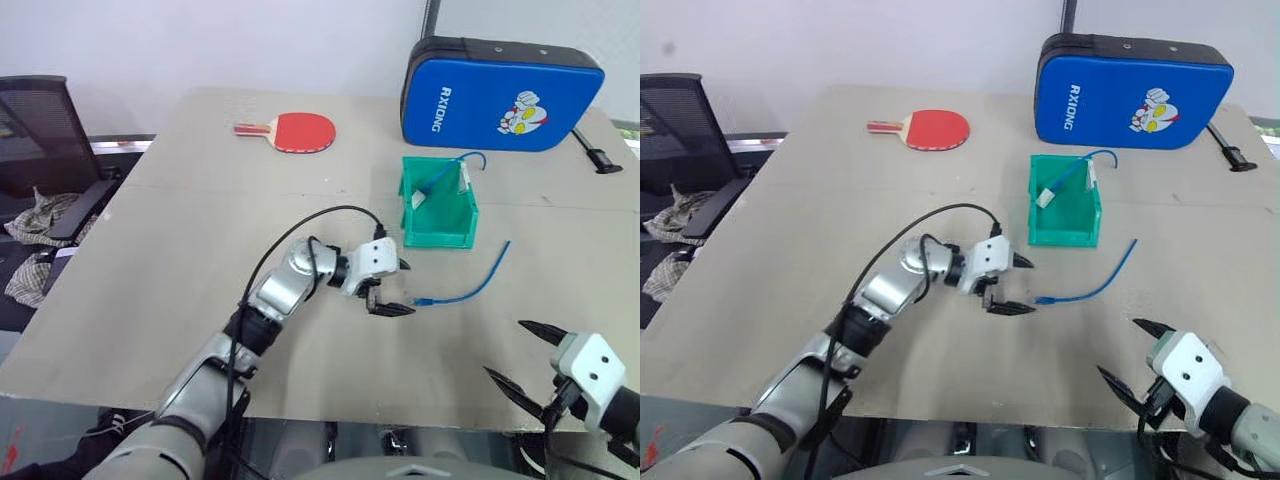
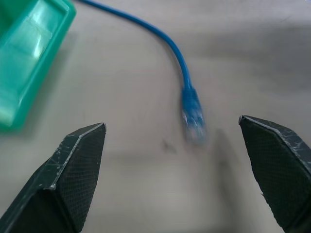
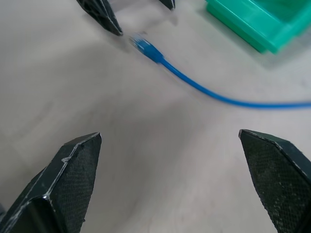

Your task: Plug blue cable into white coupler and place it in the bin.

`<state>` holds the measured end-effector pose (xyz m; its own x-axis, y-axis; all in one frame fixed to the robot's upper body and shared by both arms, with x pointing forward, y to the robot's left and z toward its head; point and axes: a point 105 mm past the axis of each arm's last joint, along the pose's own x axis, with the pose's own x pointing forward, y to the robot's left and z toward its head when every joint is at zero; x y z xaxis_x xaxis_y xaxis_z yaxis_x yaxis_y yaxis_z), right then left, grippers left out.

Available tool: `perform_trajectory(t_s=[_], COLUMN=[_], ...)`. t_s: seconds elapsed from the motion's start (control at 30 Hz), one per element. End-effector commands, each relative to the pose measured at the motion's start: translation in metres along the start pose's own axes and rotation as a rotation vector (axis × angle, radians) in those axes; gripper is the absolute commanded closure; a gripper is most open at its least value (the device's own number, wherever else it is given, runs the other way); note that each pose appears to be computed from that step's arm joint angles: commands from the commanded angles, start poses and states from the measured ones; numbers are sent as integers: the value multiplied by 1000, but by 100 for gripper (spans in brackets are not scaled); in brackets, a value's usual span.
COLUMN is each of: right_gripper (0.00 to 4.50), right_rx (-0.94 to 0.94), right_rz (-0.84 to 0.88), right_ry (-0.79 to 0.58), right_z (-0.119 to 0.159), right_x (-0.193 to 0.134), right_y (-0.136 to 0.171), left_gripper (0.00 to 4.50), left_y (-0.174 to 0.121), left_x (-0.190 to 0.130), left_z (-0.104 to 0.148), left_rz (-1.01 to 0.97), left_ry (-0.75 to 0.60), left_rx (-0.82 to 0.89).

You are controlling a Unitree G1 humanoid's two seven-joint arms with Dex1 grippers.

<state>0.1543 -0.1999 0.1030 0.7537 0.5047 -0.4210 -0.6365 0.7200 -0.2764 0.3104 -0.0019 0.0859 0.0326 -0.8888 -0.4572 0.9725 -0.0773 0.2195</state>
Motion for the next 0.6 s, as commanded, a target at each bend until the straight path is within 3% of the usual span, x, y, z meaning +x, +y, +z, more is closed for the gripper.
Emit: perform_trajectory(t_s=[0.03,0.23,0.37,0.47,0.5,0.6], right_gripper=[0,0,0,0,0,0], right_rx=[-41,-30,17,128,183,415], right_rz=[-52,-63,-62,-64,-67,-1], right_ry=[-44,-54,-79,-137,-166,-307], right_z=[15,20,24,31,35,53], right_x=[-7,-7,-4,3,5,17], right_y=[-1,4,6,11,12,25], left_gripper=[121,430,446,446,446,446], left_y=[-4,-17,-17,-15,-14,-17], left_x=[6,5,1,-7,-12,-50], left_z=[1,-6,-7,10,18,57], left_rz=[-57,-142,-130,-100,-94,-187], left_ry=[40,77,72,-48,-102,-349], left_rx=[62,89,92,78,43,-286])
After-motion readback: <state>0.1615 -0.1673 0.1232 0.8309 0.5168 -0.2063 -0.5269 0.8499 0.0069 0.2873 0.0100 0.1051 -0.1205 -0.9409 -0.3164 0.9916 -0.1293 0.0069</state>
